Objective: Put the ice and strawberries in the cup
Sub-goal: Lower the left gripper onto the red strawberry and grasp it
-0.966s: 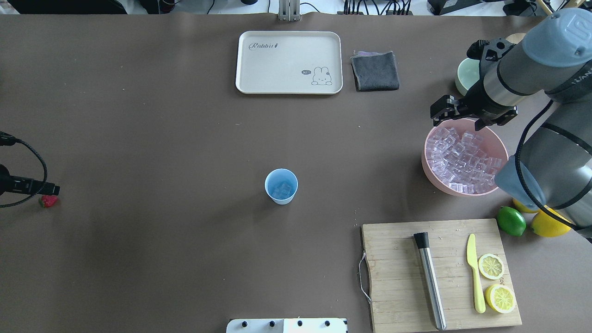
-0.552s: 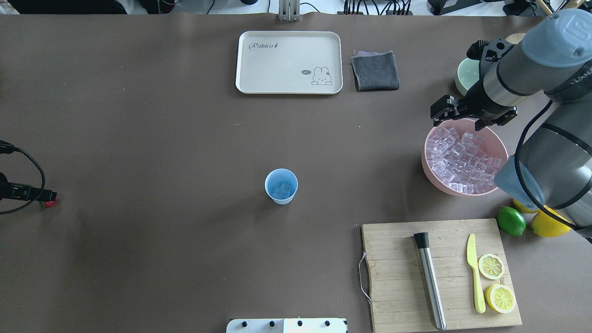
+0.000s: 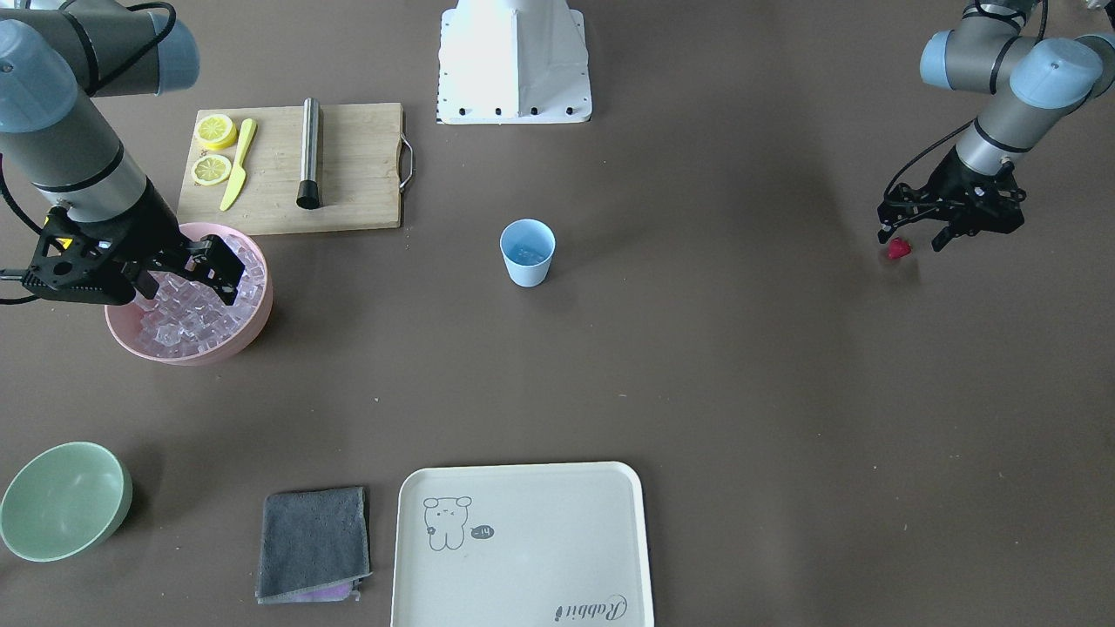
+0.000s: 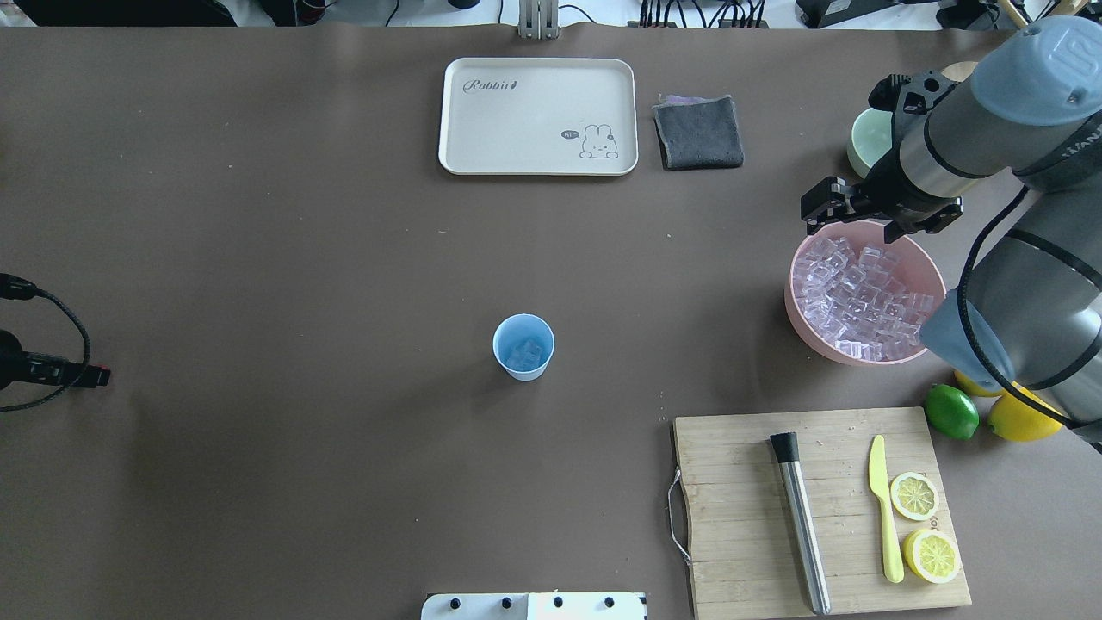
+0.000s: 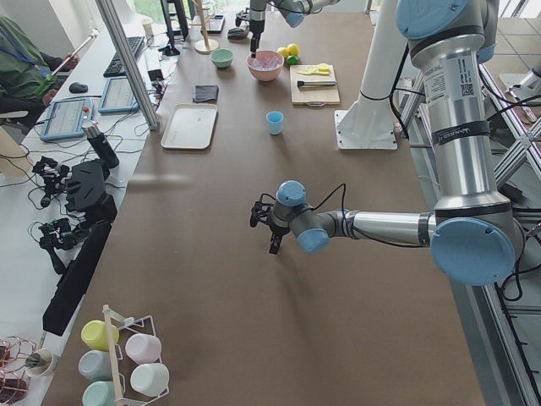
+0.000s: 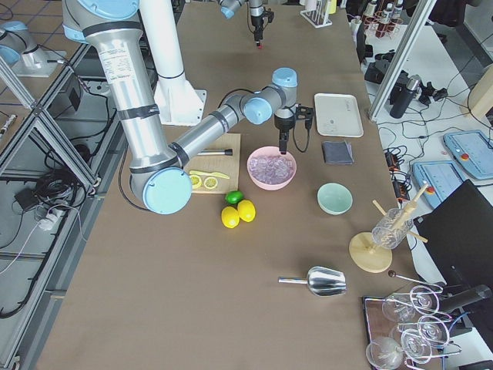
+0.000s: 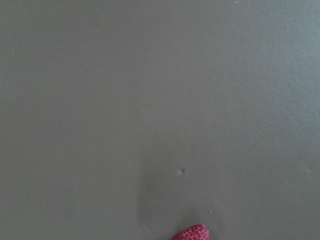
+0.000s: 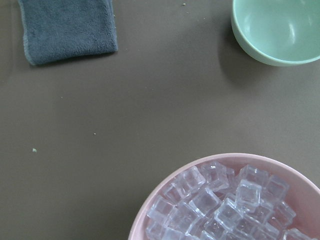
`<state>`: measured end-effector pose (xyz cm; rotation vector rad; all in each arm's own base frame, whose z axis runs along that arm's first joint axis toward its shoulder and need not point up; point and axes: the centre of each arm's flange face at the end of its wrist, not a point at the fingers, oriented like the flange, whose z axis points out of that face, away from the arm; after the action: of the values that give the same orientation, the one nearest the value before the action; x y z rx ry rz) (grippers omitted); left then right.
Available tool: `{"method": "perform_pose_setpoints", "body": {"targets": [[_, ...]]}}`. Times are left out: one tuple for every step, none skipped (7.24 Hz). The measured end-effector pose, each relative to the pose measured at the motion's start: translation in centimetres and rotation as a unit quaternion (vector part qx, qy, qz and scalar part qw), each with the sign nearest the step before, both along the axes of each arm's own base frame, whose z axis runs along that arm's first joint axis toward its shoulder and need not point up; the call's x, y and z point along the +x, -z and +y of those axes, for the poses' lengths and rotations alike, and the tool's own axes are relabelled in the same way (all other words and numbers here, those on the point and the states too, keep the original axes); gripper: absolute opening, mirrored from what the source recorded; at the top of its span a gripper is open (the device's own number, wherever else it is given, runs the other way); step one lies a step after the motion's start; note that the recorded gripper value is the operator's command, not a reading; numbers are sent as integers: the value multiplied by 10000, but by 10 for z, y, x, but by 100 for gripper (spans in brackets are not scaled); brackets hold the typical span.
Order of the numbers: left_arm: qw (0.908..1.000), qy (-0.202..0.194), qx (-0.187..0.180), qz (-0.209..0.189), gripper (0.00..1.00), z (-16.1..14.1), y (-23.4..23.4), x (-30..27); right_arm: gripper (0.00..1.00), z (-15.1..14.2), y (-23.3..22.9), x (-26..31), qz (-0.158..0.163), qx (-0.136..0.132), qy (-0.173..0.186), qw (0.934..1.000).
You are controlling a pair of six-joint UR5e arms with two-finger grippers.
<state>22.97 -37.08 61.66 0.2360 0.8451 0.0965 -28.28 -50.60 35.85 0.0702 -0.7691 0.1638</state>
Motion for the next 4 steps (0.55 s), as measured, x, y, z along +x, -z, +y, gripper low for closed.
{"method": "perform_pose_setpoints", "body": {"targets": [[10000, -18, 18, 17, 69, 0, 1, 2, 100, 0, 0, 0, 4, 0, -2, 10000], [10000, -26, 29, 25, 57, -1, 1, 4, 100, 0, 0, 0, 6, -1, -3, 10000], [10000, -29, 33, 26, 31, -2, 0, 6, 100, 0, -1, 0, 7, -1, -1, 10000], [10000, -30, 34, 26, 0, -3, 0, 7, 100, 0, -1, 0, 7, -1, 1, 10000]]}}
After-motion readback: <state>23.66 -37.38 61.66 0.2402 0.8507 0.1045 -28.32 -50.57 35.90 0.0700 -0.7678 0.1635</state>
